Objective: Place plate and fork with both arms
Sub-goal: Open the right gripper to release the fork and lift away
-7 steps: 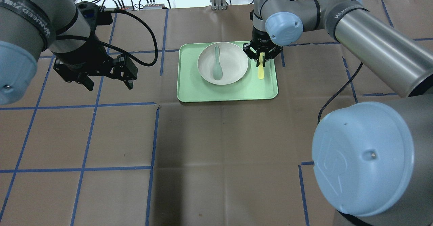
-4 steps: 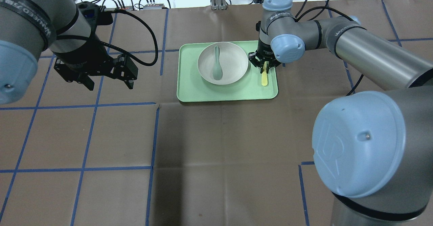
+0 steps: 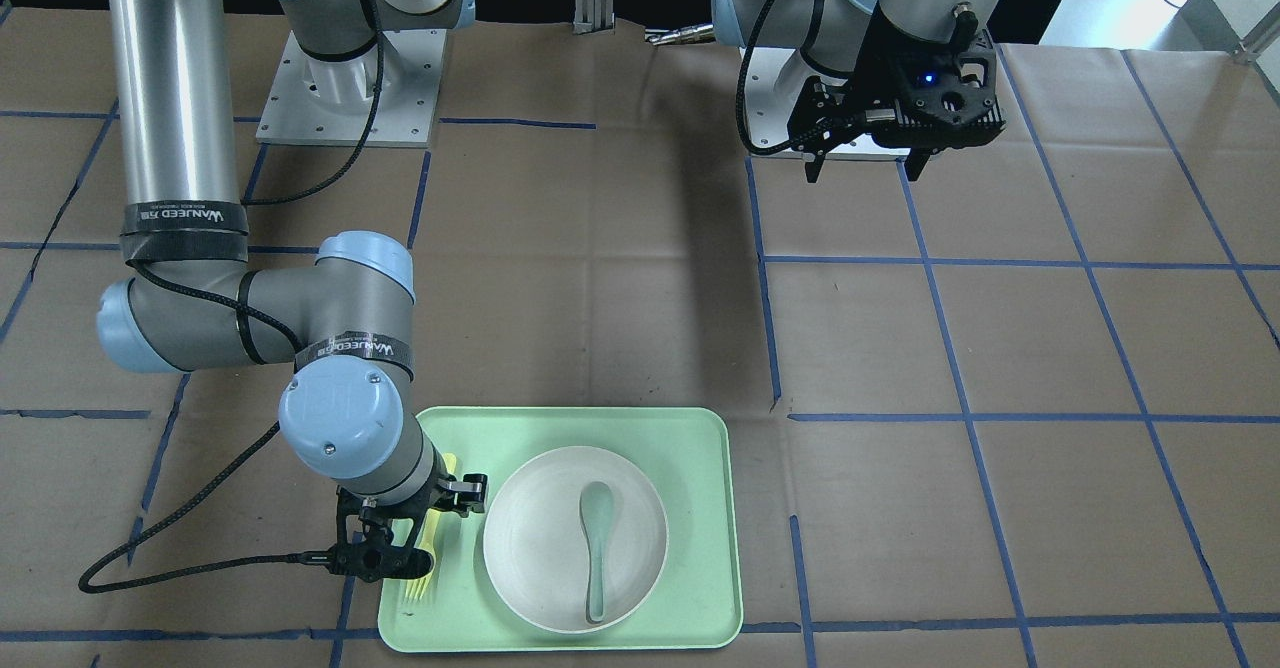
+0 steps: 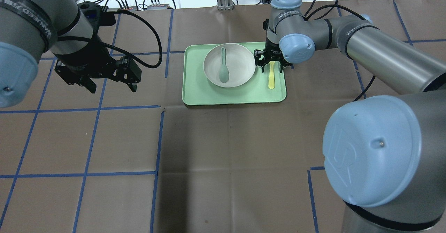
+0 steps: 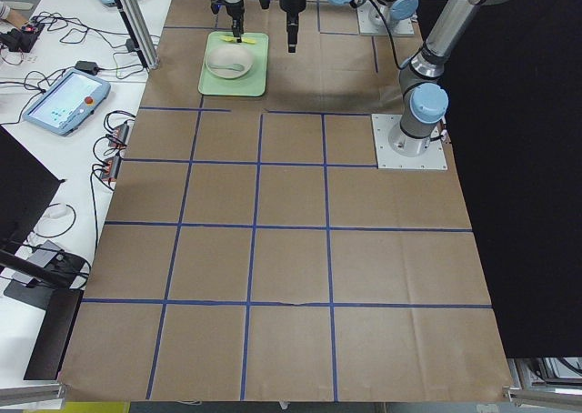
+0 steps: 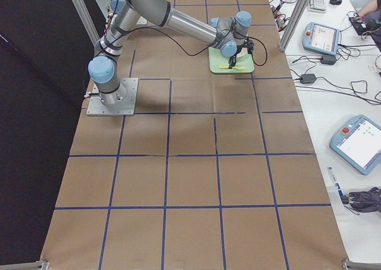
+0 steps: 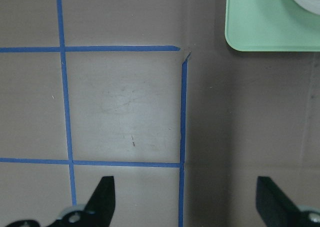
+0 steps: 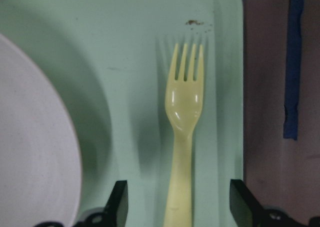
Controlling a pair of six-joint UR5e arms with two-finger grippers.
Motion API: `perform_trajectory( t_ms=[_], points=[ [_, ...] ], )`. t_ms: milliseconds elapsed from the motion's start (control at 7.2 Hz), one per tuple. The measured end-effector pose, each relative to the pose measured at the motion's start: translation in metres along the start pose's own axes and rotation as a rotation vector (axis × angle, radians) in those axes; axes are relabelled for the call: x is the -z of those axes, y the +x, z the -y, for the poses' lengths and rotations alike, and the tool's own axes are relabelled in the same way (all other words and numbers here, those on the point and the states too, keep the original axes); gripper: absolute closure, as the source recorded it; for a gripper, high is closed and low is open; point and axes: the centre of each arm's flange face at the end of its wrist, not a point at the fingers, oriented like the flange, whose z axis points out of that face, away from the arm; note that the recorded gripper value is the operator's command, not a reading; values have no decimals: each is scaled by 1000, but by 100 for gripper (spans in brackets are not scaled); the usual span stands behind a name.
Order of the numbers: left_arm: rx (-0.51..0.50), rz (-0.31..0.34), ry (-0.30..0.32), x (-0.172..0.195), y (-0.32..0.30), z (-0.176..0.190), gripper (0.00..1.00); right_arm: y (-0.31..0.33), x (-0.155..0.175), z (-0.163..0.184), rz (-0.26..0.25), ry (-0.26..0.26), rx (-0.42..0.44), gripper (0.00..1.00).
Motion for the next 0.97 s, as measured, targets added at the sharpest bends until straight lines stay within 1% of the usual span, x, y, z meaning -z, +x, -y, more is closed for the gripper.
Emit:
perform_trajectory(
  t_ms=[139,278,417,556,694,972],
  points=[
    [0,1,-2,0,0,0,0,3,18,-4,1,14,4,0],
    [0,1,-4,-1,0,-1,0,7,42,-12,-1,17,20,0],
    [0,1,-8,-3,0,-1,0,15,71,-25,-9,2,41,0],
    [0,0,-11,-5,0,-2,0,25,100,-43,-13,-11,46,0],
    [-1,-2,-12,-5,0,-2,0,41,128,-66,-14,-13,42,0],
    [1,-6,-14,-7,1,-1,0,67,178,-119,-13,-15,32,0]
  ],
)
